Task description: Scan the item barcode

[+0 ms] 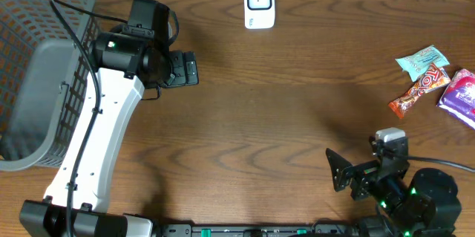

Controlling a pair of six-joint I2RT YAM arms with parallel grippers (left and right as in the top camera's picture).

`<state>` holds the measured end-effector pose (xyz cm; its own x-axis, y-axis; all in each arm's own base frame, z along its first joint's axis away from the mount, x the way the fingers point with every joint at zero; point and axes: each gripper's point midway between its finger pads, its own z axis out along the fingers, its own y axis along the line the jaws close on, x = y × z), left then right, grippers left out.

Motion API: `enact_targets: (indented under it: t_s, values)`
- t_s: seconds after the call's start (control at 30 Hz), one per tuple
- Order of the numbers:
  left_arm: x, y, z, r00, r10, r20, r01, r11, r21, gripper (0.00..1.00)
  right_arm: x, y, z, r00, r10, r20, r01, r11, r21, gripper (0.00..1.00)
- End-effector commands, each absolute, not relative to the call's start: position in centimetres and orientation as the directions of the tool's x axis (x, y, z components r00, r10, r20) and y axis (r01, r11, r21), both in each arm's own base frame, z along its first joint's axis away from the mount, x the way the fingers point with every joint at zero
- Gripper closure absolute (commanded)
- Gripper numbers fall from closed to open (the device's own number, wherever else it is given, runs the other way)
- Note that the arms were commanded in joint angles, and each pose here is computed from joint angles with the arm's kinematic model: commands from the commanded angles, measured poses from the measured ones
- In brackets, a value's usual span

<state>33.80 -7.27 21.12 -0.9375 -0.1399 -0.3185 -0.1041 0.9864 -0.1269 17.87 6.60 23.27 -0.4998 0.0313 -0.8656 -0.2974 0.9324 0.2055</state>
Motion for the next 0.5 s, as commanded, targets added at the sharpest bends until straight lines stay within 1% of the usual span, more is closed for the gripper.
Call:
enact_targets:
  t_s: [0.0,0.17,0.3,0.47]
  values:
    - [33.7,-6.9,20.8,-0.939,-0.148,-0.311,-0.117,0.986,-0.117,0.02,18.3,5.8,22.8,-0.45,0.017,-0.893,-0.283,0.946,0.161,0.01]
    - [33.7,-6.9,20.8,-0.939,-0.148,-0.311,-0.117,0.986,-0.117,0.02,19.9,5.0,21.6,-0.406,0.04,-0.913,-0.243,0.958,0.15,0.01]
    - [33.7,-6.9,20.8,-0.939,-0.148,-0.311,-0.117,0.986,-0.117,0.02,21.0,4.3,20.9,-0.341,0.046,-0.939,-0.222,0.967,0.128,0.01]
    - [33.7,-6.9,20.8,-0.939,-0.148,-0.311,-0.117,0.986,-0.117,0.02,21.5,3.4,19.3,-0.285,0.065,-0.956,-0.188,0.974,0.122,0.01]
